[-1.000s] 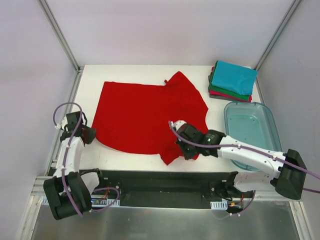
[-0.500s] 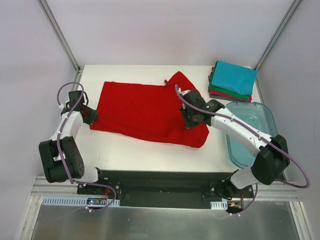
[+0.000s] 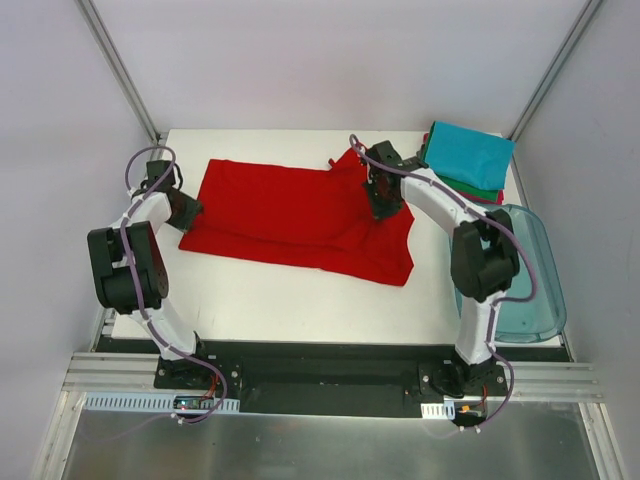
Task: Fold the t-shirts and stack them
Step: Fold the flattened tshirt in 1/3 of the way
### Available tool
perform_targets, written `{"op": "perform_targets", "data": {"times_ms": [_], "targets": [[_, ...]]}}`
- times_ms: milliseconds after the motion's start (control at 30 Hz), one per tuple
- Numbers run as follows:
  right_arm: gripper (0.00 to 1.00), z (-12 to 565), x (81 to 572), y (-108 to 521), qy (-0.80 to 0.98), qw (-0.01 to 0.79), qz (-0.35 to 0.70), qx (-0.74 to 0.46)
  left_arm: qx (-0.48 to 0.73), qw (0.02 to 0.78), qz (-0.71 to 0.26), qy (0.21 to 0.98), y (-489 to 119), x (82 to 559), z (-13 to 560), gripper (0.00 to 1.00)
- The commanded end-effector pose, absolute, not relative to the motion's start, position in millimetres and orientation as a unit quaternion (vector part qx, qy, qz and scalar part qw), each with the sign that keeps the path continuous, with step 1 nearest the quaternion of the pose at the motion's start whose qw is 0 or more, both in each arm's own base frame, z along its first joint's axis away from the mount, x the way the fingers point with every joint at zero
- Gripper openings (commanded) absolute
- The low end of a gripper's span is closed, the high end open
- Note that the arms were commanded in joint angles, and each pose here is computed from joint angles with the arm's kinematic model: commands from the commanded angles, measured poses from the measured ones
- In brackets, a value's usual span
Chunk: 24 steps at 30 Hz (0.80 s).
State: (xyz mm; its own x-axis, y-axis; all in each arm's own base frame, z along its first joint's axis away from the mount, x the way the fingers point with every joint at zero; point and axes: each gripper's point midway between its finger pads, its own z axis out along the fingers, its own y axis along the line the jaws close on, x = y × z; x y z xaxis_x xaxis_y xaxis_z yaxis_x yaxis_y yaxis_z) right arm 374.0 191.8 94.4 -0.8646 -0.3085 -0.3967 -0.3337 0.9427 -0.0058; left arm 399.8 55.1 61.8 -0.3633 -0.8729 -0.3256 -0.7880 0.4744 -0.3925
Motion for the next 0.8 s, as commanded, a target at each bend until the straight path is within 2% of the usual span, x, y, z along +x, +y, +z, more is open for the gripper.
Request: {"op": "perform_targets", "data": {"times_ms": [0, 33, 67, 133, 267, 300, 400, 467, 533, 767], "targets": [[0.20, 96, 434, 174, 0.953, 0.244, -0.033, -0.175, -0.499, 0.277, -0.070, 0.818, 64, 417, 74, 0.65], [0.31, 95, 446, 169, 0.948, 0.255, -0.059, -0.181, -0.494, 0.281, -0.072, 0.820, 63, 418, 77, 0.96], [0.44, 99, 454, 166, 0.944, 0.264, -0.076, -0.184, -0.487, 0.286, -0.077, 0.821, 63, 420, 83, 0.99], [0.65, 103, 455, 166, 0.940, 0.264, -0.082, -0.200, -0.473, 0.295, -0.090, 0.825, 59, 422, 94, 0.99], [0.73, 126, 428, 164, 0.940, 0.286, -0.070, -0.173, -0.453, 0.300, -0.109, 0.832, 47, 413, 105, 0.99], [0.80, 126, 412, 168, 0.943, 0.284, -0.048, -0.165, -0.447, 0.302, -0.111, 0.835, 45, 409, 107, 0.99], [0.97, 118, 361, 205, 0.950, 0.261, 0.108, -0.132, -0.429, 0.298, -0.122, 0.844, 33, 395, 108, 0.99], [0.96, 118, 342, 244, 0.931, 0.261, 0.232, -0.109, -0.411, 0.290, -0.140, 0.853, 20, 390, 107, 0.99], [0.96, 113, 325, 270, 0.915, 0.237, 0.312, -0.098, -0.391, 0.279, -0.154, 0.863, 6, 388, 103, 0.99], [0.96, 77, 328, 294, 0.925, 0.200, 0.317, -0.063, -0.364, 0.253, -0.156, 0.883, -14, 391, 84, 0.99]]}}
